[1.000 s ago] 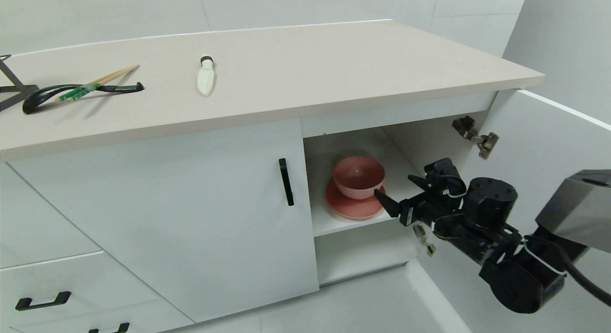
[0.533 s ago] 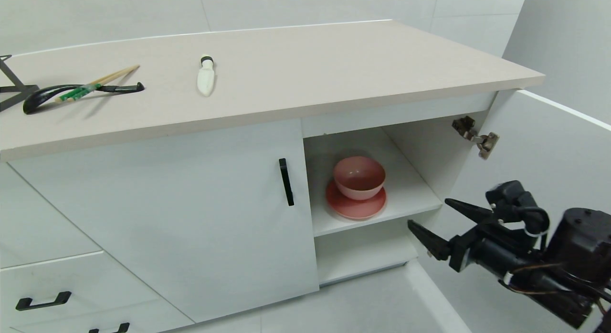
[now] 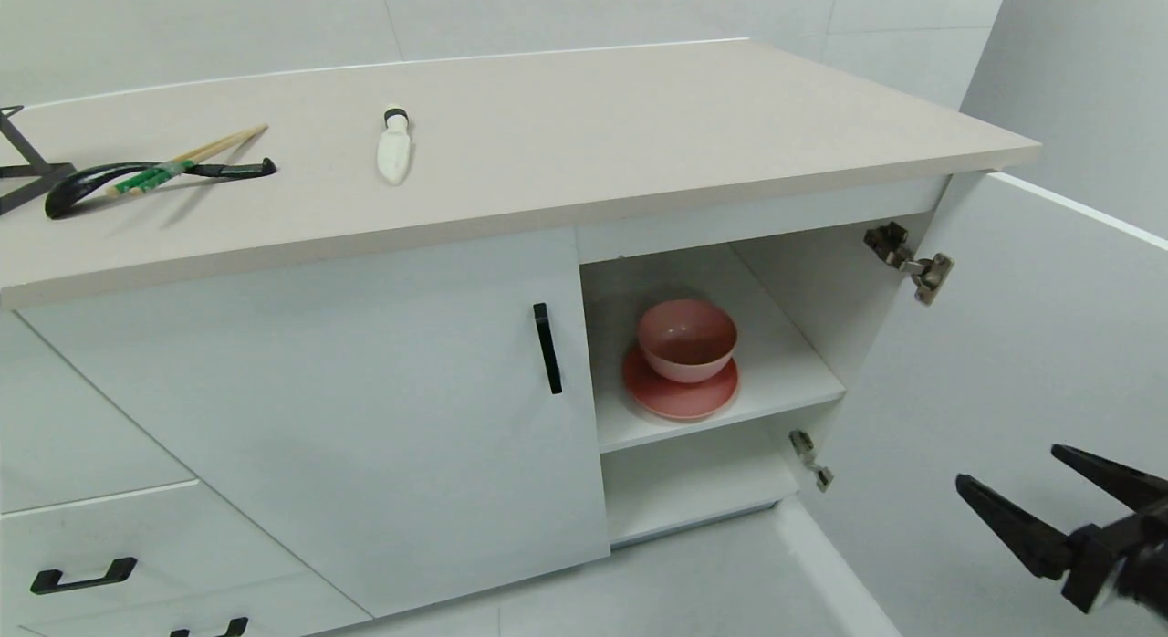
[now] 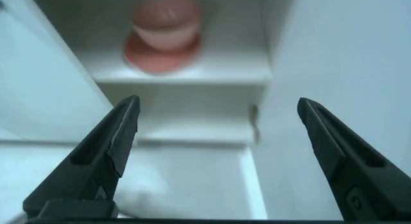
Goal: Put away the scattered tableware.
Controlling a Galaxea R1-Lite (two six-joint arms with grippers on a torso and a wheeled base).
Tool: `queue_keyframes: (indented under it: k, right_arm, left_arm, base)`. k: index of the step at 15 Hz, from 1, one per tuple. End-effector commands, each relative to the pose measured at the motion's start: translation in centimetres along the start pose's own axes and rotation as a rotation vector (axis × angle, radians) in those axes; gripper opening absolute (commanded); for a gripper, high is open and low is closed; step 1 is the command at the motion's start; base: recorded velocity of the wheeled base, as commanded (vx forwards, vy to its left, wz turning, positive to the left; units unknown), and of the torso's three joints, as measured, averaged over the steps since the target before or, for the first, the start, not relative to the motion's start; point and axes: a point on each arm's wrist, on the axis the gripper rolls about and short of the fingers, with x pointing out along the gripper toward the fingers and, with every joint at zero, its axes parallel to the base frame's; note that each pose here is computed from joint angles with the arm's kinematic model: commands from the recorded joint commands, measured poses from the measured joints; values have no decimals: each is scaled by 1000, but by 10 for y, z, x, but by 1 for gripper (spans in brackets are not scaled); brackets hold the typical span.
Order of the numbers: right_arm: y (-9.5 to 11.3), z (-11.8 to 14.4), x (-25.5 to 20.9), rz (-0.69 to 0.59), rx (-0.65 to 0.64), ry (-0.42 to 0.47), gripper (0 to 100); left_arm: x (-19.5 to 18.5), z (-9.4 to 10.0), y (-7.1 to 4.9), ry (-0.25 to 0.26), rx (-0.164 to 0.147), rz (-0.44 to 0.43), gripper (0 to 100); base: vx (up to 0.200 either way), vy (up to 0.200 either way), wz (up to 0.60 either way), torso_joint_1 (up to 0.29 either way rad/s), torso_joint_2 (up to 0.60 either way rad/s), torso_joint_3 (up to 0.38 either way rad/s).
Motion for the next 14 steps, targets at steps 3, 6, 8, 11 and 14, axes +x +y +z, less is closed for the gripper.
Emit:
queue_keyframes:
  k: [3,6,8,11,14]
  right_arm:
    - [-11,-39,-108,-219,31,-16,100]
    - [-4,-73,-136,-265,39,-20,100]
    - [-3,-73,-138,-266,23,-57,100]
    - [-1,-75,-141,-269,9,-109,100]
    - [-1,-75,-141,-272,10,-109,100]
  left_arm:
    - [0,0,0,-4,-8,1,100]
    - [0,0,0,-4,-11,1,100]
    - [0,0,0,-4,-11,1,100]
    - [0,0,0,-4,-11,1,100]
    - [0,0,0,-4,-11,1,100]
  base:
    - [0,0,0,0,0,0]
    - [0,0,0,0,0,0]
    - [-200,0,0,0,-5,2]
    - [-200,0,0,2,-2,-1]
    - [-200,0,0,2,-1,4]
